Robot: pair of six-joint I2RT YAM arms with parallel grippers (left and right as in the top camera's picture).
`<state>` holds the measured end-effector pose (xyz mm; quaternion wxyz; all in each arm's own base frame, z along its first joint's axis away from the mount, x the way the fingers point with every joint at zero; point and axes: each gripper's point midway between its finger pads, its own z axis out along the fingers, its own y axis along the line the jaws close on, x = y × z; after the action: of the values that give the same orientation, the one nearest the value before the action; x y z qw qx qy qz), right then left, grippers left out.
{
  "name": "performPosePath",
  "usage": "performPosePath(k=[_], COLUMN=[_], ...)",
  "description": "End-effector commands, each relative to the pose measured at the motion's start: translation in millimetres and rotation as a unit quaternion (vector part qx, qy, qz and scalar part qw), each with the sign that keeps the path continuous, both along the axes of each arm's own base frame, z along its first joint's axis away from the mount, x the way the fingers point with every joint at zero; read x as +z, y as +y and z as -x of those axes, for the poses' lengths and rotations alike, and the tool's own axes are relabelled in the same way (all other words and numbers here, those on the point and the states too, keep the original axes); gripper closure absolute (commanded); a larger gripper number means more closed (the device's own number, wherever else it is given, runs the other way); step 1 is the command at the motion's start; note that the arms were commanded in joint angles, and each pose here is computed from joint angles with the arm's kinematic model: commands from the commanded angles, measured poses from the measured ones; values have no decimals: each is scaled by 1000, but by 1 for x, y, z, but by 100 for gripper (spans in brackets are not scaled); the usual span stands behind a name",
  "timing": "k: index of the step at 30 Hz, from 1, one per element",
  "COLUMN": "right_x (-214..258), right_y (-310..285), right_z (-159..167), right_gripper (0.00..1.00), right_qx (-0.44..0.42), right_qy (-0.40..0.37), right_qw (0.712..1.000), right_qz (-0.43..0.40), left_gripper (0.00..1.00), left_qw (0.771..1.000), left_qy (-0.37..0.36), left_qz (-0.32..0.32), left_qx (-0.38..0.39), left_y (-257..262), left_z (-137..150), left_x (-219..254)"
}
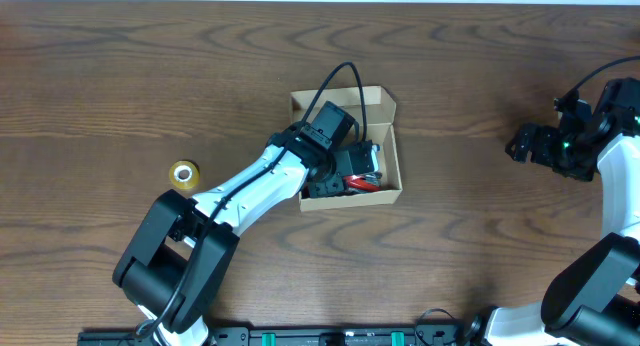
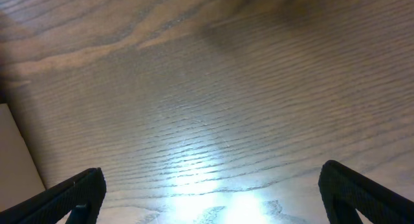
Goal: Pack container
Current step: 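Carry red box cutter with left gripper into the box, then move left gripper to the yellow tape roll and grasp it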
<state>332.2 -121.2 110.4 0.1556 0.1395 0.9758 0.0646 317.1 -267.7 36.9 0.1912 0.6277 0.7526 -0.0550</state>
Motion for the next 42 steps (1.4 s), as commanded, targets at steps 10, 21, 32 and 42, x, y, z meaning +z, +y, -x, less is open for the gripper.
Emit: performPosePath(k=[10,21,32,42], right_x=[0,0,0,0], right_y=[6,7,7,7], right_z=[-1,-2,-3,-3], right_gripper=[1,1,1,1], right_qx=[13,14,15,15], right_qy=[-2,-5,-7,-7], right_qw=[1000,1000,1000,1000], right_qz=[-4,-7,-8,-8], left_gripper=[27,3,19,13], left_qw=[986,892,757,754], left_qy=[-9,-8,63,125], left_qz=[70,83,64,72], left_qx=[152,444,647,641], left_y=[3,153,288,263], left_z=[-20,-41,-10,8], left_x=[106,191,157,64])
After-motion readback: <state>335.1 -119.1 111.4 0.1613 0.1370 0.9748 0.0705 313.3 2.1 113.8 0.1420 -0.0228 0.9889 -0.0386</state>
